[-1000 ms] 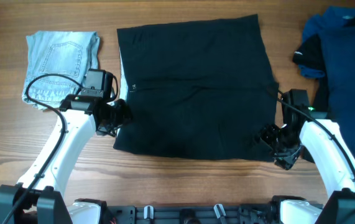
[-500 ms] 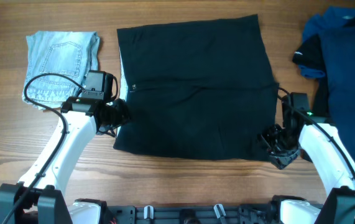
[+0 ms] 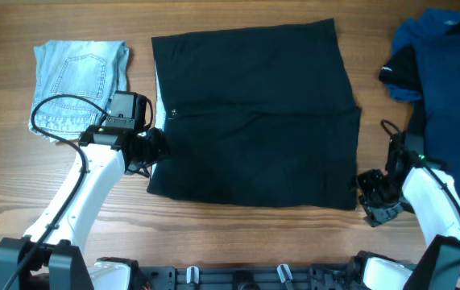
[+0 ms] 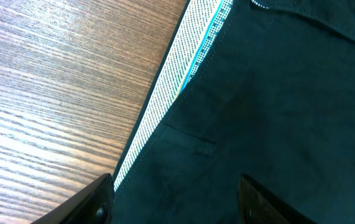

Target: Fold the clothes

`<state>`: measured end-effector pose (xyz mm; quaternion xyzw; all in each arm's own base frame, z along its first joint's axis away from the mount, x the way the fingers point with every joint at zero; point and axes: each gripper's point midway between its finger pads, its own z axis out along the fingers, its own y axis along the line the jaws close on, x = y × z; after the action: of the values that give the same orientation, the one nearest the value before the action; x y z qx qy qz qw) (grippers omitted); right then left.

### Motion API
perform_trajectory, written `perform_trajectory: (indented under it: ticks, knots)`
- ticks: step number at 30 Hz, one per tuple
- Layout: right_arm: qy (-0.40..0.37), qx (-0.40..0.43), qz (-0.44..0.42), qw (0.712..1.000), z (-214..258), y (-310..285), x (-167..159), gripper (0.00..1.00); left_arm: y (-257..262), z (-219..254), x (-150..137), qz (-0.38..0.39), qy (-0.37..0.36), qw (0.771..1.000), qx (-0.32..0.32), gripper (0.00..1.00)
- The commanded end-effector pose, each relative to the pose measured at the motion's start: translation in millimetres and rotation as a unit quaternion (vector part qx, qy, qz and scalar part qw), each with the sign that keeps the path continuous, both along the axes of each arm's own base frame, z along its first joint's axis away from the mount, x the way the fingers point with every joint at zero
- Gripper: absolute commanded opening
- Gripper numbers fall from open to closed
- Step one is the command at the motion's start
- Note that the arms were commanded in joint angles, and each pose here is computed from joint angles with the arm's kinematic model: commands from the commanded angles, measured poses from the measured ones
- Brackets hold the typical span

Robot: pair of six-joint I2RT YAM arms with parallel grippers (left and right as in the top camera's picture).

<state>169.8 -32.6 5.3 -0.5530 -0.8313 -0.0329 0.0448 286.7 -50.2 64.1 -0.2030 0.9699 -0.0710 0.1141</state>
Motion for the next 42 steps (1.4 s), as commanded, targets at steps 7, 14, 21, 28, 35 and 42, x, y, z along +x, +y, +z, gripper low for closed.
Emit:
perform_trajectory:
  ticks: [7,14,21,28,35,42]
  knots:
    - [0.012,0.026,0.008,1.000,-9,11,-14,0.71,2,-3,-3,0.006,0.003,1.000,0.007,0.64]
    - [-0.008,0.020,0.005,1.000,-10,8,-4,0.68,2,-3,-3,0.006,0.003,1.000,0.007,0.64]
    - [-0.007,0.017,-0.002,1.000,-10,7,-4,0.60,2,-3,-3,0.006,0.003,1.000,0.007,0.64]
    - [0.001,0.020,-0.027,0.999,-20,10,-13,0.59,2,-3,-3,0.006,0.003,1.000,0.007,0.65]
    - [0.001,0.023,-0.046,0.999,-24,12,-14,0.41,2,-3,-3,0.006,0.003,1.000,0.007,0.65]
    - [-0.012,0.019,-0.046,0.999,-24,10,-7,0.31,2,-3,-3,0.005,0.003,1.000,0.007,0.65]
